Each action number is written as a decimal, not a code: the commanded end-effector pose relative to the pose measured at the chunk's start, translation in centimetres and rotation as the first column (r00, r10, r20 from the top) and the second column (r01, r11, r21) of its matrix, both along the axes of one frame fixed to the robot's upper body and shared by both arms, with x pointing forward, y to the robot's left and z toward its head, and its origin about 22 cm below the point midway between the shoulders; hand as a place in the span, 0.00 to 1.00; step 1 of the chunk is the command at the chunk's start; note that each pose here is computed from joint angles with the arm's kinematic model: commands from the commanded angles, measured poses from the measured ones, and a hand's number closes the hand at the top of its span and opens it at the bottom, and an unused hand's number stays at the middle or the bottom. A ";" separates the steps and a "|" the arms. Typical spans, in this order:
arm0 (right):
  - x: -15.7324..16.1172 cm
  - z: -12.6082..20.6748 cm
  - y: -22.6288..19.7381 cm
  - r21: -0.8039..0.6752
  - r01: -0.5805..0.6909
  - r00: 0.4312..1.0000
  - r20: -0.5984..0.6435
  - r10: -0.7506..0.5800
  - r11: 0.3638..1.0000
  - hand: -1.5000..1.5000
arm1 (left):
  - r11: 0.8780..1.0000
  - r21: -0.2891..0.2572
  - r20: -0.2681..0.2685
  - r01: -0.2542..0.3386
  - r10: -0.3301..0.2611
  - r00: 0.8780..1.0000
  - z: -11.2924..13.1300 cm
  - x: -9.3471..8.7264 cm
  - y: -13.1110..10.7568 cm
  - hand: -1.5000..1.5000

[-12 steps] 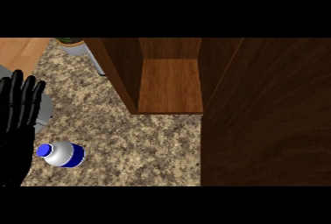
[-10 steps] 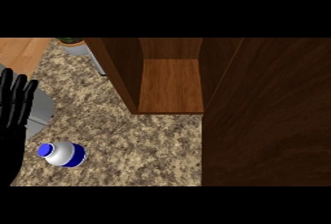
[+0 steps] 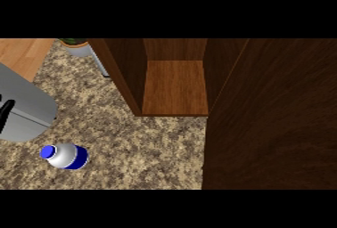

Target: Pick up the bottled water, place it into the cabinet and close the cabinet

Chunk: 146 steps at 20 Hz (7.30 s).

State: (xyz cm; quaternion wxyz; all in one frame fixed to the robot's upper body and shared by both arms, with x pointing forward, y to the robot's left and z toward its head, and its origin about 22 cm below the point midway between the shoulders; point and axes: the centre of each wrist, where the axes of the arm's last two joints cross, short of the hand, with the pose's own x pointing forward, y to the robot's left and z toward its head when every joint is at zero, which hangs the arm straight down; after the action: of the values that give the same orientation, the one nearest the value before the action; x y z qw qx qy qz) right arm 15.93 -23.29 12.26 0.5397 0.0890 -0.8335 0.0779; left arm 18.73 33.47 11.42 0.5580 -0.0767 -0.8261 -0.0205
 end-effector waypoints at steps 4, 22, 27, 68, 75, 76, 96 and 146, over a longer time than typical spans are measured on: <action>-5.6 2.0 0.0 0.021 -0.103 0.994 -0.034 0.103 0.994 0.00 | 0.999 -0.039 -0.086 -0.006 0.003 0.996 1.8 -3.4 3.5 0.00; -10.4 3.7 0.6 0.012 -0.100 0.994 -0.033 0.100 0.995 0.00 | 0.995 0.070 -0.317 -0.070 0.089 0.944 -7.5 -2.3 6.9 0.00; -11.0 3.7 0.9 0.025 -0.102 0.994 -0.026 0.102 0.994 0.00 | 0.999 0.022 -0.391 -0.040 0.045 0.919 -9.8 -1.0 8.2 0.00; -13.2 2.0 0.4 0.022 -0.114 0.992 -0.047 0.115 0.993 0.00 | 0.986 0.165 -0.232 -0.025 0.064 0.971 -29.1 0.6 -2.7 1.00; -14.0 1.4 0.7 0.023 -0.091 0.992 -0.081 0.092 0.996 0.00 | 0.989 0.132 -0.180 -0.065 0.088 0.980 -29.2 1.6 -8.2 1.00; -13.2 -0.2 1.1 0.013 -0.094 0.993 -0.075 0.094 0.996 0.00 | 0.992 0.119 -0.167 -0.037 0.057 0.984 -28.8 3.2 -10.1 1.00; -14.5 1.5 0.2 0.052 -0.087 0.995 -0.049 0.090 0.995 0.00 | 0.998 0.062 -0.191 0.008 0.004 0.982 -16.9 12.7 -21.0 1.00; -14.5 -0.3 -1.9 0.024 -0.156 0.987 -0.033 0.157 0.987 0.00 | 0.974 -0.016 0.001 -0.224 0.224 0.975 -5.0 24.3 -25.7 1.00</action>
State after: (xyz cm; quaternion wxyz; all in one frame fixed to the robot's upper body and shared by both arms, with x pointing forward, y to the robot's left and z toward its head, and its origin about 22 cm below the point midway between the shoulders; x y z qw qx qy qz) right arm 1.80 -25.51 10.22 0.5564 0.1516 -0.8094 0.1111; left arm 43.04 8.01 5.97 0.5648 0.0686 -0.8215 0.0375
